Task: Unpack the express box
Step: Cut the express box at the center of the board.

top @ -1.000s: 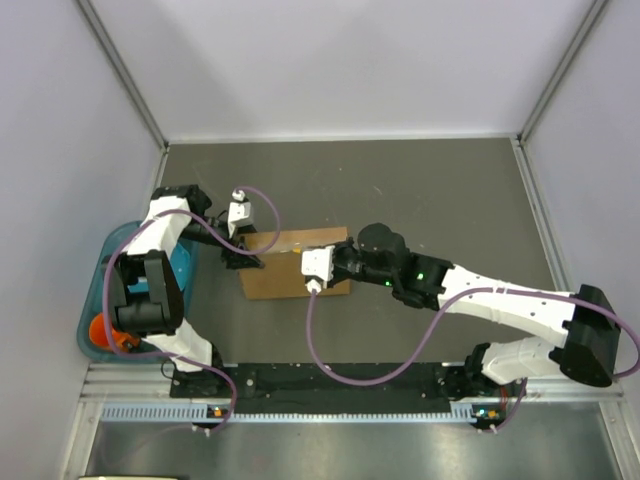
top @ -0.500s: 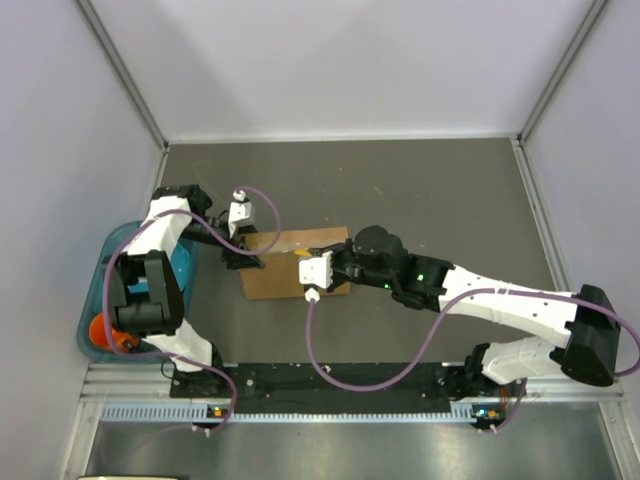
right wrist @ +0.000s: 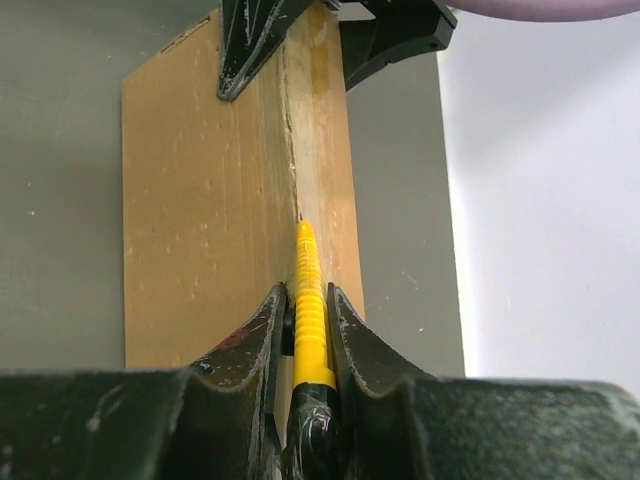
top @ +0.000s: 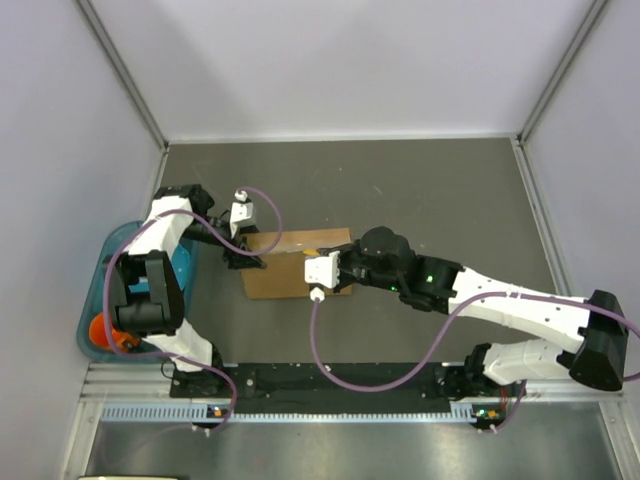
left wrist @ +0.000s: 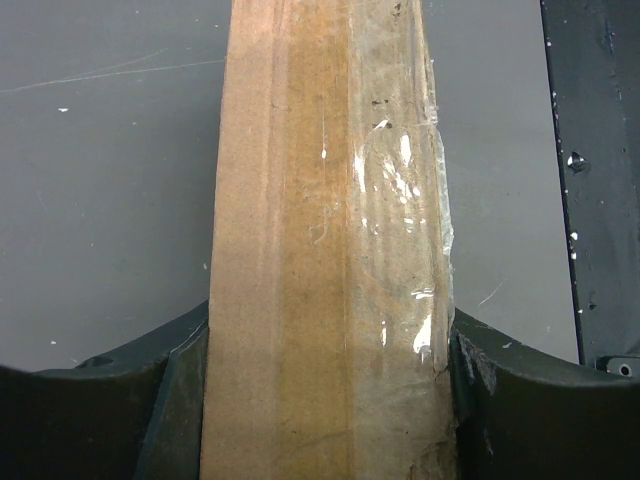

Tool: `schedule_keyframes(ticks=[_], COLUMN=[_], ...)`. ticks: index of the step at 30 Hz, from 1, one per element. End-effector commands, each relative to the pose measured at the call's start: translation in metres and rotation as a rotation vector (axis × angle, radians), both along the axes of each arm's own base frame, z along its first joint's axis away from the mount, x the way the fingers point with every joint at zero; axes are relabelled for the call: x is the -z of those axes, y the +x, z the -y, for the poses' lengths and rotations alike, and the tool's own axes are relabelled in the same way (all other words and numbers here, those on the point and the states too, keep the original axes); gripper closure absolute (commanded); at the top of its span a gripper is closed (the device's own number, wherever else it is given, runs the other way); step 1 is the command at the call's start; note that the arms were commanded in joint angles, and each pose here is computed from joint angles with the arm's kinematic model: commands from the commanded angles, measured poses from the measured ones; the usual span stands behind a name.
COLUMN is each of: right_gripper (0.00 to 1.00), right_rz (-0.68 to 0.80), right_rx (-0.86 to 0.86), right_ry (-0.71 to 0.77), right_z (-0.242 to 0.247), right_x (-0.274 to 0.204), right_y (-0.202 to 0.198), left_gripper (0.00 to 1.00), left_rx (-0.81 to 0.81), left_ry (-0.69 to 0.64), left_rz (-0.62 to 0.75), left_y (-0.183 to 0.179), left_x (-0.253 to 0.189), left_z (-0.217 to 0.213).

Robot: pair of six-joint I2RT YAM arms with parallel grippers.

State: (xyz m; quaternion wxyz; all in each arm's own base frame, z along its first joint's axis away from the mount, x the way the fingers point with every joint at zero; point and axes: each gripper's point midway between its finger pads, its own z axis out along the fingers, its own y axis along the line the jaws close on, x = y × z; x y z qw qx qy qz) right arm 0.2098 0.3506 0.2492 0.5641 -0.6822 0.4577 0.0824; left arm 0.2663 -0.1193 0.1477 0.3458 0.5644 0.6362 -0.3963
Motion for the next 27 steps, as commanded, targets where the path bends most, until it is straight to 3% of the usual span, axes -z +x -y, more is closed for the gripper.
schedule_keyframes(ticks=[1,27], right_gripper=[1.00,1.00], right_rz=[0.007,0.006], right_rx=[0.184,0.274], right_ry=[-0.108,-0.146], right_z=[0.043,0.074], right_x=[0.017,0.027], right_y=[0.021,0.020], left_gripper=[0.85,0.85], left_rx=[0.025,0.013], left_ry=[0.076,0.079], left_rz=[-0.179,-0.170], left_y=[-0.044,-0.041], left_x=[-0.002,-0.003], left_z=[-0.011,-0.014])
